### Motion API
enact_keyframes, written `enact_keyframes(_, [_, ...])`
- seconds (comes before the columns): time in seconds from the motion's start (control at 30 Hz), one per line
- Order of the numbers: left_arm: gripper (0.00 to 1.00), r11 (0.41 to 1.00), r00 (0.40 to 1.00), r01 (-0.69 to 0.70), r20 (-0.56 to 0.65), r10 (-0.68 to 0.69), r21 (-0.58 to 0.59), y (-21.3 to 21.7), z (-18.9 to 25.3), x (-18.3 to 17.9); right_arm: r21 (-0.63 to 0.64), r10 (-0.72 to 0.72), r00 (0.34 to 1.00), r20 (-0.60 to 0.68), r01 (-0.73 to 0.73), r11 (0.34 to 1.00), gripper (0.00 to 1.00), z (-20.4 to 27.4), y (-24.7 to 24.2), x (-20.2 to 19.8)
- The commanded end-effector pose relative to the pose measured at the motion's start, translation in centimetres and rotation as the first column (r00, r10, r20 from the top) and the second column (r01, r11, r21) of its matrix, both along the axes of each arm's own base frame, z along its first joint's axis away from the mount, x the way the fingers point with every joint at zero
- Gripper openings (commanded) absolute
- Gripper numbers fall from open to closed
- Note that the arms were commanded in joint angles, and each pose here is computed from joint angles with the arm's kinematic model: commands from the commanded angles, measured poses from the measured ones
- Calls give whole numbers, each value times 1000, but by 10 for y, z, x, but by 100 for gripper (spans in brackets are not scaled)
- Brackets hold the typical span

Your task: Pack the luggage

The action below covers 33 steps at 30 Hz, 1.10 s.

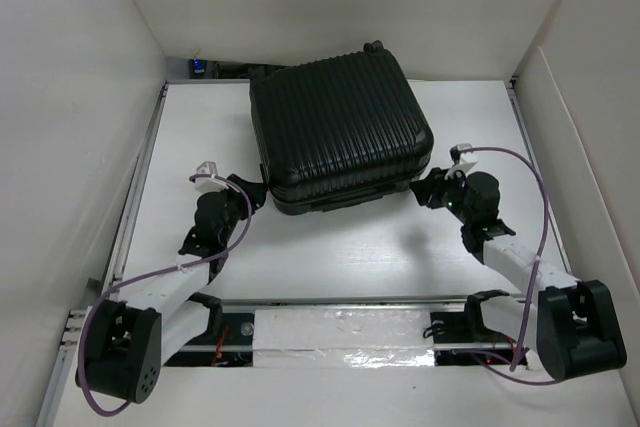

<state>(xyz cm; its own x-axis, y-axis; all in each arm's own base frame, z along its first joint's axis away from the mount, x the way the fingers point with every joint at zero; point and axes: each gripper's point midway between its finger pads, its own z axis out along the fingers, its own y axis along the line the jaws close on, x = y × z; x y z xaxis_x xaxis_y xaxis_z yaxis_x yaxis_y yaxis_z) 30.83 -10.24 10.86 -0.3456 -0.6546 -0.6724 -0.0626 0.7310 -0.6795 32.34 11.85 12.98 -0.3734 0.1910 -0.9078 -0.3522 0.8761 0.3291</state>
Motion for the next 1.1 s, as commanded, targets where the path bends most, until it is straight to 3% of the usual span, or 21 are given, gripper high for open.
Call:
enact_keyframes(0.0, [47, 999, 995, 47, 90, -45, -21, -10, 26, 9, -18, 8, 995, 97, -6, 1000, 45, 28, 5, 17])
enact_keyframes(0.37, [46, 995, 990, 90, 110, -84, -43, -19, 31, 12, -20, 33, 994, 105, -31, 999, 36, 21, 16, 33])
enact_keyframes(0.5, [45, 993, 987, 107, 122, -101, -44, -21, 33, 11, -9, 8, 989, 150, -7, 1000, 24, 28, 18, 36])
enact_keyframes(0.63, [42, 987, 979, 152, 143, -143, -52, -33, 36, 9, -6, 36, 986, 163, -36, 999, 0, 31, 35, 35])
enact_keyframes(0.67, [42, 985, 976, 164, 152, -155, -46, -38, 38, 9, -6, 51, 986, 161, -51, 999, 0, 30, 41, 32])
enact_keyframes(0.9, [41, 962, 954, 259, 178, -240, -90, -67, 47, 9, -148, 269, 963, 1, -265, 953, 0, 14, 126, -30])
enact_keyframes(1.07, [41, 938, 932, 327, 201, -301, -111, -94, 58, 2, -109, 529, 844, -87, -536, 837, 0, 10, 209, -98])
